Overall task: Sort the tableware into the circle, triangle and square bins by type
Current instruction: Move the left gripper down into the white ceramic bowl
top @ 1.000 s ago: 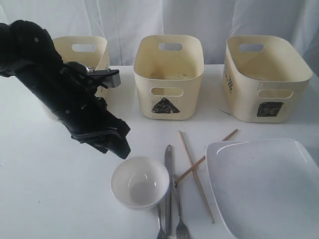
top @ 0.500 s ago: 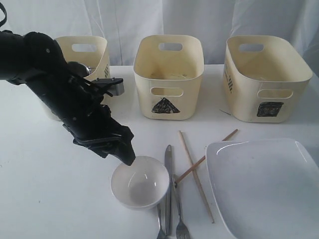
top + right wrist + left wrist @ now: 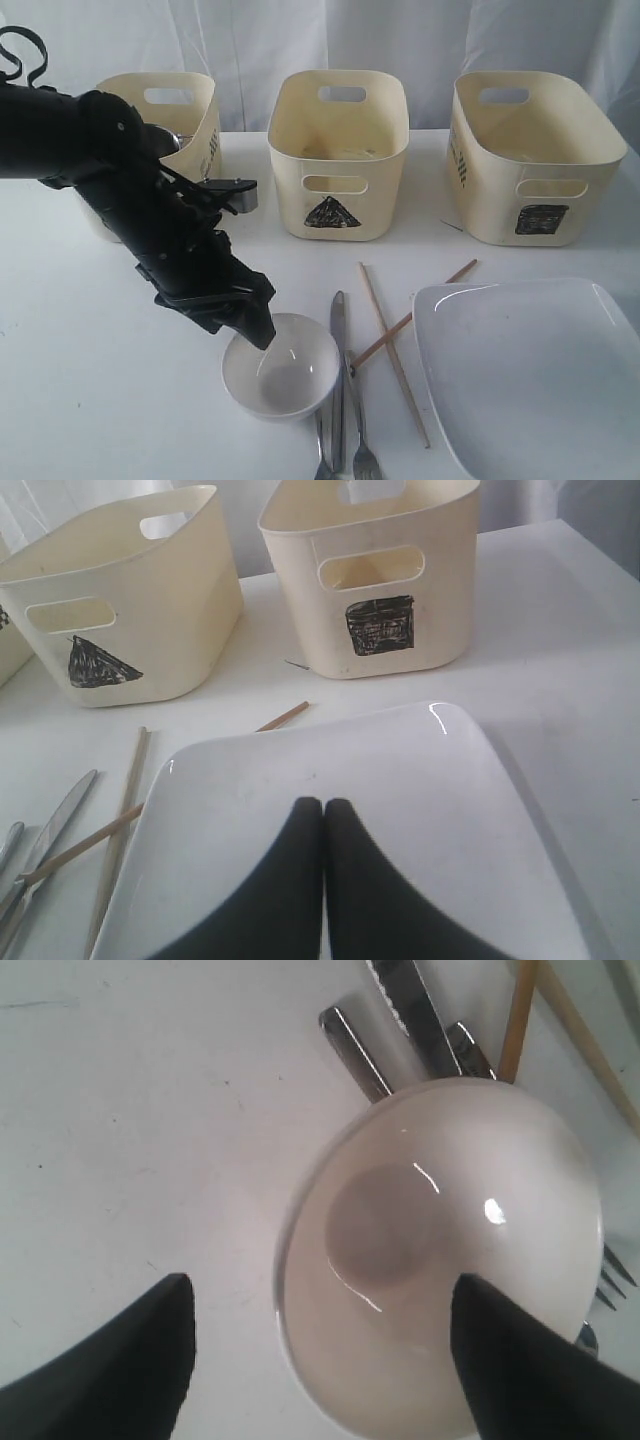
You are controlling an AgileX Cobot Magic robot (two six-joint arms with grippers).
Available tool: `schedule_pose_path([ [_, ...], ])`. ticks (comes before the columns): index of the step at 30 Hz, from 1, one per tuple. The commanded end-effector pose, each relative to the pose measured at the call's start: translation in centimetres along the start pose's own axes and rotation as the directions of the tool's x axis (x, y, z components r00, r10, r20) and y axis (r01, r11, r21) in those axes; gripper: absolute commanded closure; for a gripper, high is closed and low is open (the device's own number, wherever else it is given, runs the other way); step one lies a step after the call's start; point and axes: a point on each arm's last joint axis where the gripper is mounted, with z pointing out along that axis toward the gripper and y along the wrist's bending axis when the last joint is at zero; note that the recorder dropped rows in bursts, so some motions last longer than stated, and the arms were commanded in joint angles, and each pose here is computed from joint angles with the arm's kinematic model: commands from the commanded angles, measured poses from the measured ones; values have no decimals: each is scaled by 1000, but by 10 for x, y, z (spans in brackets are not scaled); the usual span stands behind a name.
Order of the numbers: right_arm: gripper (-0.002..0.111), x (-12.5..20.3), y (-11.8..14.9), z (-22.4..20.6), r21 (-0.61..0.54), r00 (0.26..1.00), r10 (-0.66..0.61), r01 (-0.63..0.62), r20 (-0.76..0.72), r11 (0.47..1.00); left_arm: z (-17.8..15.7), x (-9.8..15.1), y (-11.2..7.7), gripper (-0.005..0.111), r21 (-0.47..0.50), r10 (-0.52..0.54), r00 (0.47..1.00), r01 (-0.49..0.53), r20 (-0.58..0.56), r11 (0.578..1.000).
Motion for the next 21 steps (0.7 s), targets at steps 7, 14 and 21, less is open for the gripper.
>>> schedule_pose_path([
  [7,108,1,0,0,0,1000,1,-1,2,1000,13,1,3,33,12,-3,999,4,-41,1000],
  [14,108,1,0,0,0,1000,1,-1,2,1000,21,0,7,33,8,-11,999,12,-46,1000],
  [21,108,1,0,0,0,1000,1,-1,2,1000,32,2,9,33,16,-23,997,24,-75,1000],
])
